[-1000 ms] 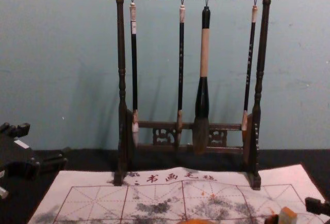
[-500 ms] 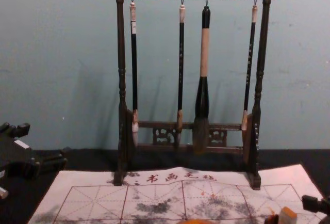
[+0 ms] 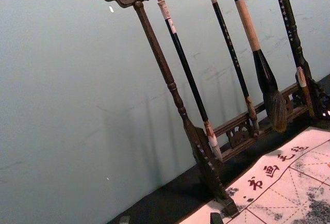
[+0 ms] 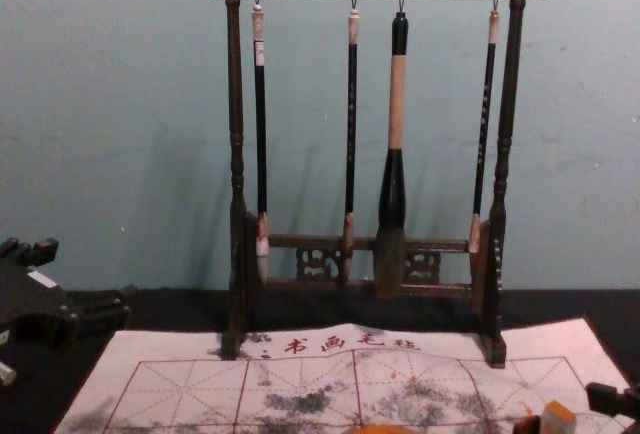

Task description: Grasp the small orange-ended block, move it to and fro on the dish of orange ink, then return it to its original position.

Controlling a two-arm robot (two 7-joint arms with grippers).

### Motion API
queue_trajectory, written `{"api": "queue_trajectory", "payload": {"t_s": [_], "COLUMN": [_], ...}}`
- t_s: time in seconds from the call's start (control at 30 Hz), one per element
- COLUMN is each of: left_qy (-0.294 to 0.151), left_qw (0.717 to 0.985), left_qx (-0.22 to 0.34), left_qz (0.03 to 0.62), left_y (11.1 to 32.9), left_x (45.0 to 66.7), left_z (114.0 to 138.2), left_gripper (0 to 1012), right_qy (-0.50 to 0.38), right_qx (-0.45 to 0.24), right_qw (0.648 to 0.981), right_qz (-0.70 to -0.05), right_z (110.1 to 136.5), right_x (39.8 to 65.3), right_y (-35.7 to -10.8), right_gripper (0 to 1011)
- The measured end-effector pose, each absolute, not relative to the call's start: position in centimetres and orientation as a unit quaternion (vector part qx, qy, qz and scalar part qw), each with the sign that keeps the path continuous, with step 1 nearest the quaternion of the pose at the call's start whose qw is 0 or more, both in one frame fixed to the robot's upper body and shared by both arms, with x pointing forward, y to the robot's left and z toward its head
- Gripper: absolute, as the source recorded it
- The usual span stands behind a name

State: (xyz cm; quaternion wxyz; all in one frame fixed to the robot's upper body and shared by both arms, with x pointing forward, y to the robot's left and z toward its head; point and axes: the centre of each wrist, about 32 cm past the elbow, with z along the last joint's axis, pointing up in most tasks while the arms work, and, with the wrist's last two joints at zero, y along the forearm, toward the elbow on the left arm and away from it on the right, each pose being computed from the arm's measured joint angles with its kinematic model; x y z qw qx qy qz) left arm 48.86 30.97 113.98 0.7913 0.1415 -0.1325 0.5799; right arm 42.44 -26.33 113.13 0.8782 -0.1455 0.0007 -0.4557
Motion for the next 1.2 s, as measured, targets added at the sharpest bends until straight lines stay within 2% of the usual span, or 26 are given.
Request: {"api": "queue_trajectory", "payload": {"t_s": [0.23,0.37,0.6,0.63,0.67,0.77,1.03,1.07,1.17,1.2], "left_qy": [-0.132,-0.132,-0.133,-0.132,-0.132,-0.132,-0.132,-0.132,-0.132,-0.132], "left_qw": [0.791,0.791,0.791,0.791,0.791,0.791,0.791,0.791,0.791,0.791], "left_qx": [0.142,0.141,0.141,0.142,0.142,0.142,0.141,0.142,0.141,0.141], "left_qz": [0.580,0.580,0.580,0.580,0.580,0.580,0.580,0.580,0.580,0.580], "left_y": [30.97,30.97,30.97,30.97,30.97,30.97,30.97,30.97,30.97,30.97], "left_x": [48.86,48.86,48.86,48.86,48.86,48.86,48.86,48.86,48.86,48.86], "left_z": [113.98,113.98,113.98,113.98,113.98,113.98,113.98,113.98,113.98,113.98], "left_gripper": [1010,1010,1010,1010,1010,1010,1010,1010,1010,1010], "right_qy": [0.001,0.001,0.001,0.001,0.001,0.001,0.001,0.001,0.001,0.001], "right_qx": [-0.146,-0.145,-0.145,-0.145,-0.145,-0.145,-0.145,-0.145,-0.145,-0.145], "right_qw": [0.878,0.878,0.878,0.878,0.878,0.878,0.878,0.878,0.878,0.878], "right_qz": [-0.455,-0.455,-0.455,-0.455,-0.455,-0.456,-0.455,-0.455,-0.456,-0.456], "right_z": [113.12,113.13,113.12,113.12,113.12,113.11,113.11,113.11,113.11,113.11], "right_x": [42.44,42.44,42.45,42.45,42.45,42.46,42.45,42.45,42.46,42.46], "right_y": [-26.34,-26.34,-26.35,-26.35,-26.35,-26.35,-26.36,-26.36,-26.36,-26.36], "right_gripper": [995,942,723,723,664,593,339,274,216,162]}}
